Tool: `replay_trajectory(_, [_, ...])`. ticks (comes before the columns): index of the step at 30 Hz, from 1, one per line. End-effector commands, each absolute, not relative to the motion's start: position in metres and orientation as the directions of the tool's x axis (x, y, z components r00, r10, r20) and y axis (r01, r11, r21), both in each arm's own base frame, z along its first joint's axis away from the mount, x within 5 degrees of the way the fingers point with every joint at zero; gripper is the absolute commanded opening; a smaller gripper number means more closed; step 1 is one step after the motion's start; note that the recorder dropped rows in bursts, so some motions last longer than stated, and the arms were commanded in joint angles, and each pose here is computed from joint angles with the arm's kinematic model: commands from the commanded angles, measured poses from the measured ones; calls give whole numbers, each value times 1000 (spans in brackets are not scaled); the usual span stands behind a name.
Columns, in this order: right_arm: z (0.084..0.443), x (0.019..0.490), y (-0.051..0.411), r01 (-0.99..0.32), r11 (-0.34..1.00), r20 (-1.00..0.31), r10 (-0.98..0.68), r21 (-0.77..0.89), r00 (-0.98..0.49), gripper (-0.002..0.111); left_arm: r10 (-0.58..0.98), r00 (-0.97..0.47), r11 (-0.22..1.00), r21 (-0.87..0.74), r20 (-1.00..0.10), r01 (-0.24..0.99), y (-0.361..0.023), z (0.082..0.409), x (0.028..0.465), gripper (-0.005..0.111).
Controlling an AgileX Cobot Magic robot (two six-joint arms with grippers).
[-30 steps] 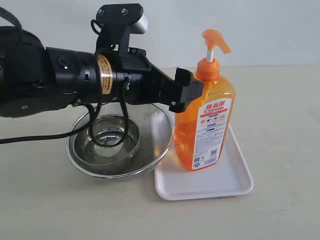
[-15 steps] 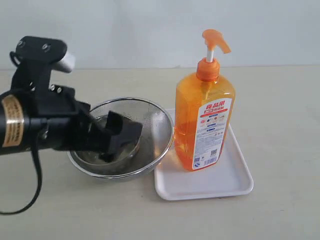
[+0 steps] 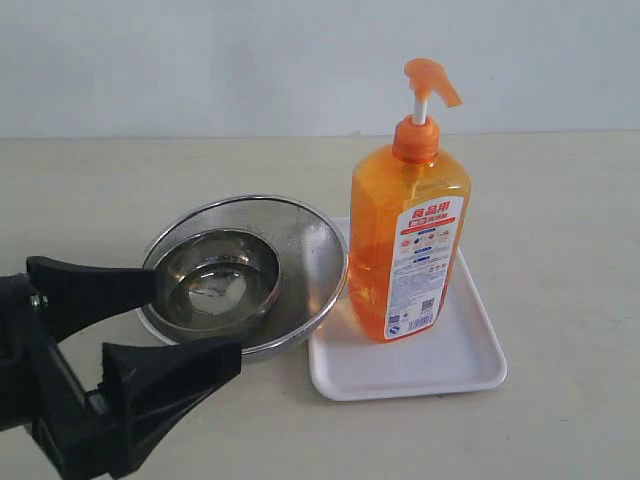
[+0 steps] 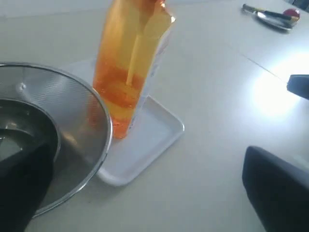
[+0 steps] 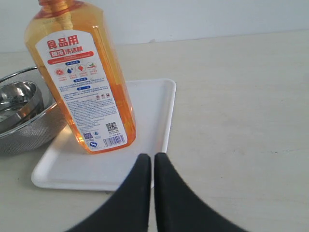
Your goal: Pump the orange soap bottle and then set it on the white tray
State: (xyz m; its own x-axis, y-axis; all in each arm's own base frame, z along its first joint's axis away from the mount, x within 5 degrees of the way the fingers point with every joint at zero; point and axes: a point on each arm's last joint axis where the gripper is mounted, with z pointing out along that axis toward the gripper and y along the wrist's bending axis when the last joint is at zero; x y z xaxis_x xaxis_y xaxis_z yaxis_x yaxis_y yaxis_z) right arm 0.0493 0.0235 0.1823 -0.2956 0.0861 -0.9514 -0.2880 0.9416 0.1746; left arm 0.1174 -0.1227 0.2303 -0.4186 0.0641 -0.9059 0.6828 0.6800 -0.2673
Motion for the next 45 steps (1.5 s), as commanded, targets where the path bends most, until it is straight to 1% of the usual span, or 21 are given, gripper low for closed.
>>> replay_trajectory(1, [183,49,23,-284,943,-955,92,175,-282,0,-13,-448,659,-344,-894,668,-118,230,109,100])
replay_trajectory(4, [183,49,23,-284,943,-955,92,175,-282,0,2,-434,661,-325,-901,676,-118,230,109,100])
replay_trajectory(7, [183,49,23,-284,943,-955,92,175,-282,0,92,-389,686,-225,-917,692,-115,226,111,100])
replay_trajectory(12, [183,49,23,-284,943,-955,92,175,-282,0,147,-421,735,-186,-895,652,-110,220,113,99])
replay_trajectory(18, [183,49,23,-284,943,-955,92,175,-282,0,176,-470,796,-155,-865,585,-101,216,116,91])
replay_trajectory(20, [183,49,23,-284,943,-955,92,175,-282,0,142,-452,812,-158,-881,562,-95,221,117,79])
replay_trajectory(21, [183,49,23,-284,943,-955,92,175,-282,0,118,-437,816,-163,-892,554,-92,225,117,70])
replay_trajectory(23, [183,49,23,-284,943,-955,92,175,-282,0,75,-406,830,-169,-911,532,-86,231,118,50])
replay_trajectory(25, [183,49,23,-284,943,-955,92,175,-282,0,31,-375,852,-172,-927,495,-77,238,118,26])
replay_trajectory(27, [183,49,23,-284,943,-955,92,175,-282,0,-5,-349,876,-172,-937,451,-68,242,119,6])
replay_trajectory(33, [183,49,23,-284,943,-955,92,175,-282,0,-78,-266,937,-162,-961,311,-43,254,113,5])
replay_trajectory(40, [183,49,23,-284,943,-955,92,175,-282,0,-155,-112,964,-176,-981,201,-21,270,95,5])
replay_trajectory(42, [183,49,23,-284,943,-955,92,175,-282,0,-189,-76,965,-200,-979,168,-16,268,88,5])
replay_trajectory(45, [183,49,23,-286,942,-953,90,175,-288,0,-195,-49,972,-200,-979,126,-10,253,79,5])
